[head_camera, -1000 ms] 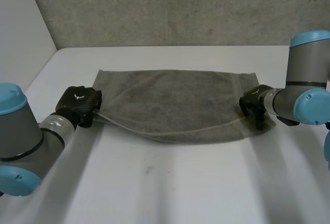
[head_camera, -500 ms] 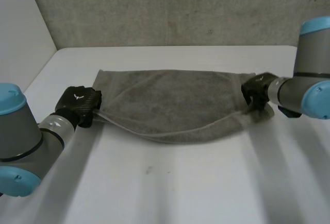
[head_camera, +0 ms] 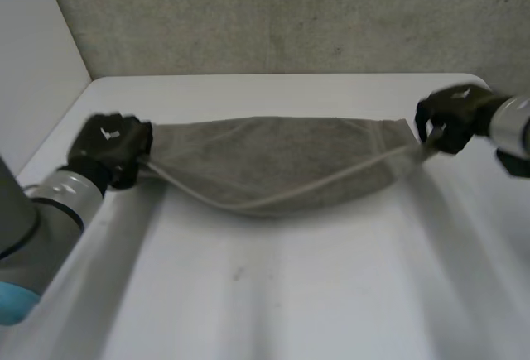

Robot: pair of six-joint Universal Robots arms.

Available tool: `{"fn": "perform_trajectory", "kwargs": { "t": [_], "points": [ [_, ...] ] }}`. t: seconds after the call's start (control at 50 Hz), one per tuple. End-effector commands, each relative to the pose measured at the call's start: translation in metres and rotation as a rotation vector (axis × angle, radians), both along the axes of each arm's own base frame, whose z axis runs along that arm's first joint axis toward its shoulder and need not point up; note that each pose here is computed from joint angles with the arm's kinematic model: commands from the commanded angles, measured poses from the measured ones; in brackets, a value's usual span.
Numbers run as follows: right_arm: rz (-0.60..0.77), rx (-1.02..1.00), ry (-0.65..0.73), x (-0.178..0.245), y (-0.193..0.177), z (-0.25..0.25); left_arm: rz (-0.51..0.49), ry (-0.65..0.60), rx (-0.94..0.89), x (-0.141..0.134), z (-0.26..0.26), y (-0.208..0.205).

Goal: Fold the towel.

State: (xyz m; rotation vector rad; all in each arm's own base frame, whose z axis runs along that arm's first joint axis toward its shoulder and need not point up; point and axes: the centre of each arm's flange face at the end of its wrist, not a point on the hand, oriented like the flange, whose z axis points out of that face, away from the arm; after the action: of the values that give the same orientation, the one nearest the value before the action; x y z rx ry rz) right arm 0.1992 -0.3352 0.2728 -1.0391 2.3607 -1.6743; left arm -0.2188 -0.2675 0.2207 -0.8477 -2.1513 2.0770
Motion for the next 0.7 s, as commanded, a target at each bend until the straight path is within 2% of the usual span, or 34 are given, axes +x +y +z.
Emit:
{"fn": "perform_trajectory", "kwargs": {
  "t": [0.02, 0.06, 0.2, 0.24, 0.28, 0.34, 0.38, 0.44, 0.52, 0.58, 0.64, 0.66, 0.7],
  "points": [
    [0.028, -0.223, -0.08, -0.012, 0.031, 0.081, 0.001, 0.053, -0.194, 0.005, 0.075, 0.019],
    [0.031, -0.303, -0.107, -0.014, 0.045, 0.109, -0.002, 0.066, -0.244, 0.006, 0.105, 0.026],
    [0.031, -0.284, -0.098, -0.016, 0.055, 0.115, -0.022, 0.047, -0.164, 0.007, 0.128, 0.029],
    [0.033, -0.255, -0.091, -0.016, 0.055, 0.11, -0.037, 0.03, -0.092, 0.004, 0.118, 0.022],
    [0.036, -0.149, -0.055, -0.014, 0.042, 0.079, -0.047, -0.007, 0.072, -0.001, 0.088, 0.002],
    [0.043, -0.082, -0.025, -0.012, 0.032, 0.056, -0.046, -0.024, 0.144, -0.003, 0.074, -0.006],
    [0.053, -0.01, 0.052, -0.009, 0.018, 0.024, -0.05, -0.062, 0.274, -0.007, 0.041, -0.022],
    [0.054, 0.025, 0.115, -0.001, 0.004, -0.002, -0.051, -0.076, 0.33, -0.013, 0.018, -0.044],
    [0.043, 0.031, 0.149, 0.013, -0.015, -0.02, -0.051, -0.075, 0.322, -0.018, 0.007, -0.067],
    [0.033, -0.043, 0.141, 0.026, -0.037, -0.02, -0.051, -0.061, 0.258, -0.024, 0.013, -0.092],
    [-0.007, -0.215, 0.058, 0.032, -0.064, 0.008, -0.052, -0.032, 0.136, -0.031, 0.036, -0.115],
    [-0.007, -0.216, 0.057, 0.032, -0.064, 0.008, -0.052, -0.032, 0.135, -0.031, 0.037, -0.115],
    [-0.044, -0.422, -0.091, 0.036, -0.081, 0.06, -0.055, 0.034, -0.084, -0.04, 0.084, -0.135]
  ]
}}
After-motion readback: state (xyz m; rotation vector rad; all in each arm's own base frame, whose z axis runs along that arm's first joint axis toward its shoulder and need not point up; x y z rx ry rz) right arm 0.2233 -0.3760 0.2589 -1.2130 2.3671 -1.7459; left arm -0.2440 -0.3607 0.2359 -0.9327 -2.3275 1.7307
